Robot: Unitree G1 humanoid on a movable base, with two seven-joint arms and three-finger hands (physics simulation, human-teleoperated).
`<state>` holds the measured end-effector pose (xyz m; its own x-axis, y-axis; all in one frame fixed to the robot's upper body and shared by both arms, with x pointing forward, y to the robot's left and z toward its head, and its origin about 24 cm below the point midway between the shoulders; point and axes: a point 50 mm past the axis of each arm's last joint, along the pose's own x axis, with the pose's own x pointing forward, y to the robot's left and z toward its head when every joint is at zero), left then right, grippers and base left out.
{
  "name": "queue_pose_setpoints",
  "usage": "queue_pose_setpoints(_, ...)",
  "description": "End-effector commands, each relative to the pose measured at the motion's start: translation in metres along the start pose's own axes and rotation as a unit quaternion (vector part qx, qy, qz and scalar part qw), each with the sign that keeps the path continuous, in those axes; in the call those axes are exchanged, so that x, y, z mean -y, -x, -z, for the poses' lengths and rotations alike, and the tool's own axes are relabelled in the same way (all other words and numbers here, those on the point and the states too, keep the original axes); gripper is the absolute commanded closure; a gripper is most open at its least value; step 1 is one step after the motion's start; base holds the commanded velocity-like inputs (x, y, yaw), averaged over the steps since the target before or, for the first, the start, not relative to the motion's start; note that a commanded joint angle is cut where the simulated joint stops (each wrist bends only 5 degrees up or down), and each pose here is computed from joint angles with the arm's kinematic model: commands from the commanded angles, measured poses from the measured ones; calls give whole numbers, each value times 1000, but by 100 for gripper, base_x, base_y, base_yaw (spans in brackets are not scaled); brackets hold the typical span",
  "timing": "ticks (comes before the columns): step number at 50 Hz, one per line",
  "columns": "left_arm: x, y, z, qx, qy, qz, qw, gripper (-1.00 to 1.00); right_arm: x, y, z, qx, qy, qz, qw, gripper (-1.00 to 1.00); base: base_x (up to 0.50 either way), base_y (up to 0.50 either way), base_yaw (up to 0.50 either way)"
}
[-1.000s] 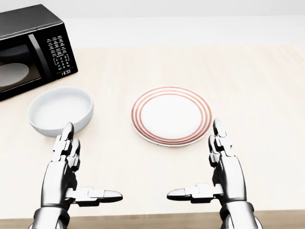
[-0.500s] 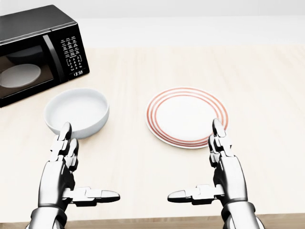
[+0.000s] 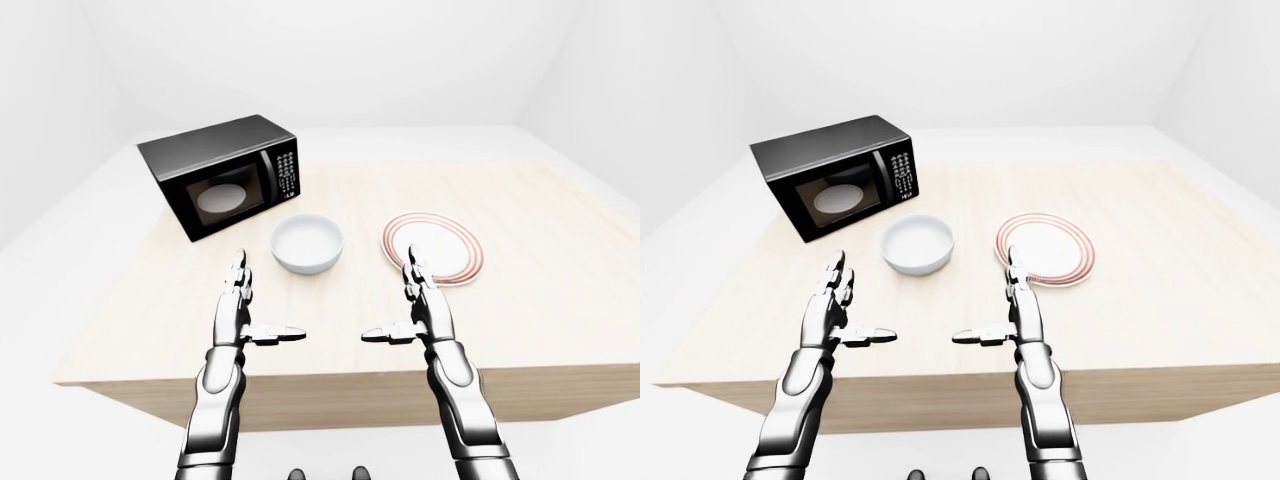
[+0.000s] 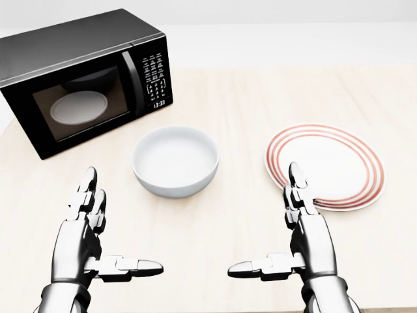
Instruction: Pick up the white bowl and put it on the plate.
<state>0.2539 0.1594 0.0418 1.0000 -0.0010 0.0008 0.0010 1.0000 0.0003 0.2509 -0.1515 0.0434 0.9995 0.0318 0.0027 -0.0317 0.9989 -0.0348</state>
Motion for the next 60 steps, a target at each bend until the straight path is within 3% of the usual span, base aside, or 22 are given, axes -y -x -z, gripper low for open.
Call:
queue_pose_setpoints(1, 0, 0, 0, 0, 0, 0, 1000, -100, -1, 0, 0, -1, 0, -1, 1000, -100, 8, 47, 0)
queue_pose_setpoints(12, 0, 0, 0, 0, 0, 0, 1000, -100, -2, -1, 5, -9, 1, -7, 1000, -100, 8, 44, 0)
queue_pose_setpoints(38, 0, 0, 0, 0, 0, 0, 1000, -100, -1, -2, 2, -12, -11, -6, 1000, -100, 0, 0, 0)
queue_pose_setpoints(60, 0, 0, 0, 0, 0, 0, 1000, -100, -3, -2, 3, -9, -7, -10, 1000, -100, 21, 0, 0)
